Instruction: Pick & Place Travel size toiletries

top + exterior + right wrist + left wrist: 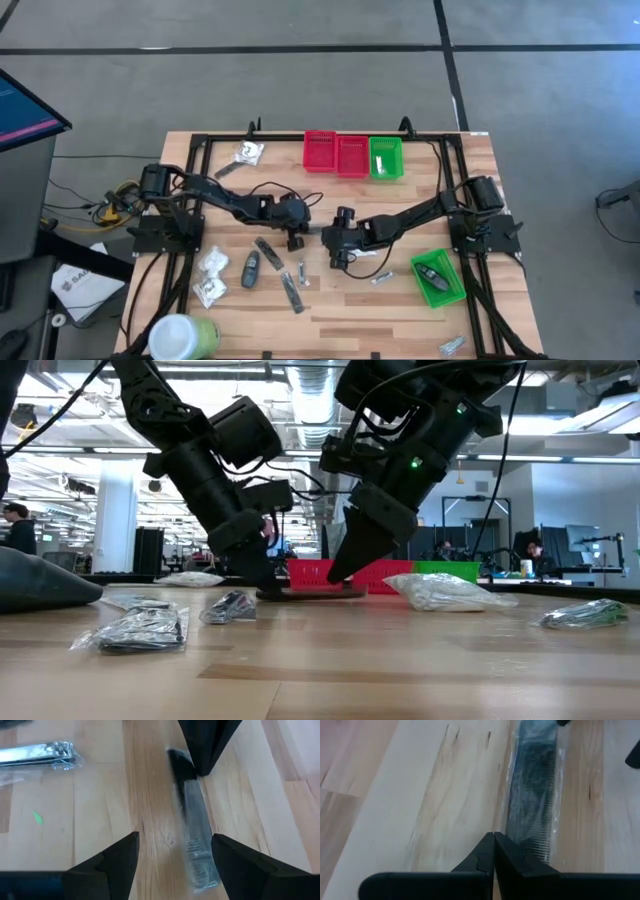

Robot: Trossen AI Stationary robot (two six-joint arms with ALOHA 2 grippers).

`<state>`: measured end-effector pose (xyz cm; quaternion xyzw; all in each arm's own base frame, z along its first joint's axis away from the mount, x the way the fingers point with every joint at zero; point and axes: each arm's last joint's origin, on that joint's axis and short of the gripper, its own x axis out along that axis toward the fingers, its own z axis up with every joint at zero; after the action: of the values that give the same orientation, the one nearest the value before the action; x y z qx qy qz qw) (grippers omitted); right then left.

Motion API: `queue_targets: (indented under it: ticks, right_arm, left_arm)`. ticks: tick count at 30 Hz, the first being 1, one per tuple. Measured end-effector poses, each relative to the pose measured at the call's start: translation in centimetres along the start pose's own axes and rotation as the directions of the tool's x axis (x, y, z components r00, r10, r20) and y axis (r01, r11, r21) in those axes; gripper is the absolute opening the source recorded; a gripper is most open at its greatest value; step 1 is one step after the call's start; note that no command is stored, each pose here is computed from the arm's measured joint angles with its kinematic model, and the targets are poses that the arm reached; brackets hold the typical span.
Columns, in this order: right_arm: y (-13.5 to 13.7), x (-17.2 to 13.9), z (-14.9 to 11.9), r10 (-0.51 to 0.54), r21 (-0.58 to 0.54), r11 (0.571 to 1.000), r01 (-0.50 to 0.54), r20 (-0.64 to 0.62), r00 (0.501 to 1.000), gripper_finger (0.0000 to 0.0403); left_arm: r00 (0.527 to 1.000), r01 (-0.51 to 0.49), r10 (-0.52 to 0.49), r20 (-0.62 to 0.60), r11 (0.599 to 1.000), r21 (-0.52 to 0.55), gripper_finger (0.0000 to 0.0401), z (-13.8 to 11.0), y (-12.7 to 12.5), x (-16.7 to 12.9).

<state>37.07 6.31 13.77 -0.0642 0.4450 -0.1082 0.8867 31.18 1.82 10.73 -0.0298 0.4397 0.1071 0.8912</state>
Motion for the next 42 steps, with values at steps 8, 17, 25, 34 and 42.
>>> queue_targets:
  ticks: [8,17,25,34,42]
  right_arm:
    - [0.0,0.0,0.0,-0.004,-0.013,1.000,0.004,-0.004,1.000,0.0240]
    - [-0.3,0.0,-0.4,-0.073,-0.050,0.996,0.071,-0.028,0.997,0.0240]
    - [-0.4,-0.1,-1.0,-0.096,-0.076,0.993,0.089,-0.086,0.992,0.0240]
    - [-0.9,1.1,-1.4,-0.108,-0.066,0.993,0.101,-0.115,0.987,0.0240]
    - [-0.9,2.0,-0.8,-0.137,-0.080,0.989,0.126,-0.151,0.979,0.0239]
  left_arm:
    - [0.999,0.033,-0.033,-0.034,0.999,-0.026,0.0001,-0.5,0.8,1.2]
    - [0.999,0.039,-0.039,-0.032,0.999,-0.024,0.0001,-0.5,0.8,1.1]
    - [0.997,0.069,-0.070,-0.031,0.997,-0.025,0.0001,-0.6,0.7,1.1]
    - [0.996,0.078,-0.079,-0.030,0.997,-0.026,0.0001,-0.6,0.7,1.1]
    - [0.996,0.083,-0.084,-0.028,0.996,-0.025,0.0001,-0.6,0.7,1.1]
